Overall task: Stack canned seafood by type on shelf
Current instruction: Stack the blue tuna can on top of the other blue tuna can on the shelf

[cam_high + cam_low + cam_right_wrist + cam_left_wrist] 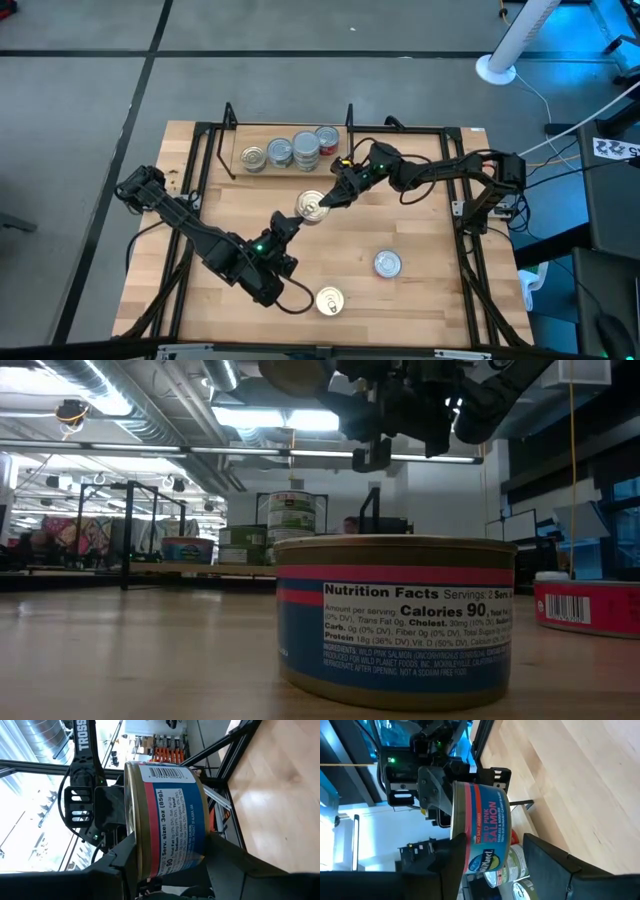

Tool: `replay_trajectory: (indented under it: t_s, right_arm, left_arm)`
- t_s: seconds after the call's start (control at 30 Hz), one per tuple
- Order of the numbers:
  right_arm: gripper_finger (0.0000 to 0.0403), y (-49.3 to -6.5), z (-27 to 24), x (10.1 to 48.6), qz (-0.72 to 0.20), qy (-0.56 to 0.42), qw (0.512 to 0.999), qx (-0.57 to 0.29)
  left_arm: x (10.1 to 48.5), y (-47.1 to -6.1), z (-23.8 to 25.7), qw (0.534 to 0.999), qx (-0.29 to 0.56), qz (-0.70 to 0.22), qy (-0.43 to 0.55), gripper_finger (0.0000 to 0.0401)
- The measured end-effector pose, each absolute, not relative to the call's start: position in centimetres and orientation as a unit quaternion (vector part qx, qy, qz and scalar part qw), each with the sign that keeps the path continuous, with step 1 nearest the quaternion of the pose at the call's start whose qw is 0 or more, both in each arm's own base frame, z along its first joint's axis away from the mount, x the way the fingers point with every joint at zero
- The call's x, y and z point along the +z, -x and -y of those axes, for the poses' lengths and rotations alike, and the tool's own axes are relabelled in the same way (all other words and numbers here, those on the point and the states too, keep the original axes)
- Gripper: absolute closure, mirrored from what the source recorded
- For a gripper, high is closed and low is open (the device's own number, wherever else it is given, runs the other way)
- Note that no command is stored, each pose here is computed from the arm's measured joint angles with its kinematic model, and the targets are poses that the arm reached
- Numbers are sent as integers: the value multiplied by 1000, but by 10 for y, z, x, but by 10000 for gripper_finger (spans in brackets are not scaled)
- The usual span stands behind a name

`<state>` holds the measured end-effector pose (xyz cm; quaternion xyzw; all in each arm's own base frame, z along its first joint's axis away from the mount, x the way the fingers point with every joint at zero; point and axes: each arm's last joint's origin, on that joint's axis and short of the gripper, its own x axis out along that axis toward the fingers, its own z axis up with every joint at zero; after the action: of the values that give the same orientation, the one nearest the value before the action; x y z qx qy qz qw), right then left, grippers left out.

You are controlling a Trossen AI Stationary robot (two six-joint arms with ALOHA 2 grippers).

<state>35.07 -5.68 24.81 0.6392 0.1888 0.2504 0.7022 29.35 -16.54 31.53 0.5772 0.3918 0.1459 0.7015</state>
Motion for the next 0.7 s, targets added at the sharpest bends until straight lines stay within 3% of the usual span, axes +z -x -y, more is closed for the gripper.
replay_trajectory:
  t_s: [0.7]
  right_arm:
    - [228, -351, 57, 248, -185, -642, 703, 243]
  left_arm:
    - [317, -296, 162, 691, 171, -388, -586, 207]
